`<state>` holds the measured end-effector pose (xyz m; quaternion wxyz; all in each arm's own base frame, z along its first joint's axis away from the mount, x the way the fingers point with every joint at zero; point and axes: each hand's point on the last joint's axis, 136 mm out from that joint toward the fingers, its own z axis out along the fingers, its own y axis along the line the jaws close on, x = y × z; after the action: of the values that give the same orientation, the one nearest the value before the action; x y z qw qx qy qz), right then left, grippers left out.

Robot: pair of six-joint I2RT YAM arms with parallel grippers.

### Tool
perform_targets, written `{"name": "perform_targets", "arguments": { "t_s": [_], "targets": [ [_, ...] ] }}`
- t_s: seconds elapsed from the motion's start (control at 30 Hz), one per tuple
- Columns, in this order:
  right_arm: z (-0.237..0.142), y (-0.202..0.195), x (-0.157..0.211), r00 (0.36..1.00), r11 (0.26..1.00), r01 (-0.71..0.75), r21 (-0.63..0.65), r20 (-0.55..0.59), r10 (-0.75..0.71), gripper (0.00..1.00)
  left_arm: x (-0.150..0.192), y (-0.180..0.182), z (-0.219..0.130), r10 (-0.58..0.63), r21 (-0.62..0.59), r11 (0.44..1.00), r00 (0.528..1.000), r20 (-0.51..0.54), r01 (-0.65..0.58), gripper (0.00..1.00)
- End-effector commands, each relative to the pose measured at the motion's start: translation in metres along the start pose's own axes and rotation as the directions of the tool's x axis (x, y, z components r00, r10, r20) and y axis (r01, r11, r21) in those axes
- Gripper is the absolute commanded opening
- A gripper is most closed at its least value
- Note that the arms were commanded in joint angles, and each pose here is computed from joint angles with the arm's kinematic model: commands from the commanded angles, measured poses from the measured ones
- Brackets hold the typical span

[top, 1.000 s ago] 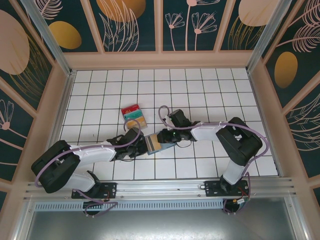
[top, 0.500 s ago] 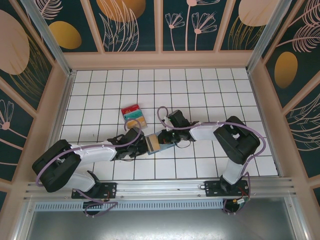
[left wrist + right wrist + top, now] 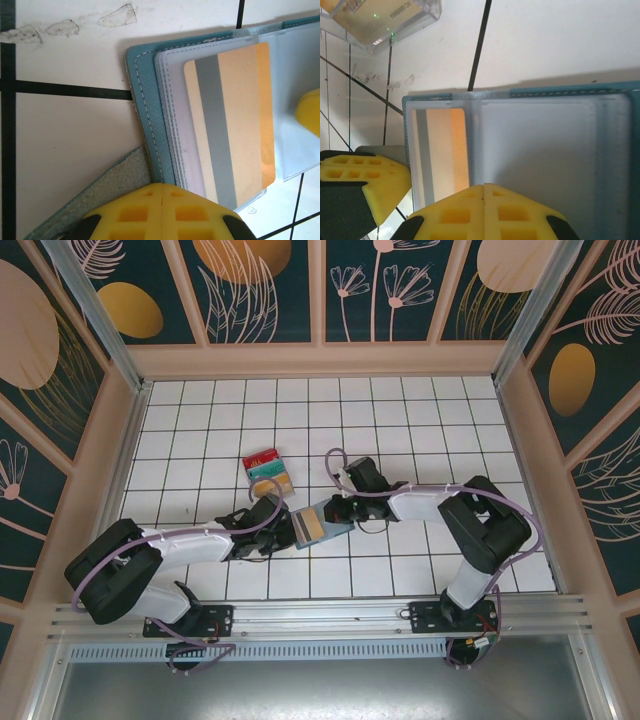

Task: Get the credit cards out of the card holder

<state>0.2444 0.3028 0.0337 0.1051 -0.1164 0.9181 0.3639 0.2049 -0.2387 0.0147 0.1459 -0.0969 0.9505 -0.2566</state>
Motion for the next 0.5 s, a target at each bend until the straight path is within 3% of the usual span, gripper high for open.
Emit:
{"name": "perform_targets", "arguments": {
  "t_s": [0.0, 0.27, 0.47],
  "targets": [
    [-0.009, -0.007, 0.001, 1.000, 1.000, 0.009, 0.023, 0.013, -0.010, 0.00, 0.008, 0.006, 0.002, 0.024, -0.031, 0.999, 0.999, -0.035, -0.025, 0.00],
    [-0.012, 0.005, -0.001, 0.999, 0.999, 0.047, -0.009, 0.015, -0.047, 0.00, -0.005, -0.002, -0.011, 0.052, -0.052, 0.997, 0.999, 0.008, -0.052, 0.00],
    [-0.007, 0.015, -0.003, 0.998, 0.998, 0.063, -0.022, 0.009, -0.062, 0.09, -0.015, -0.021, -0.021, 0.066, -0.014, 0.998, 0.997, 0.027, -0.066, 0.00]
  ]
}}
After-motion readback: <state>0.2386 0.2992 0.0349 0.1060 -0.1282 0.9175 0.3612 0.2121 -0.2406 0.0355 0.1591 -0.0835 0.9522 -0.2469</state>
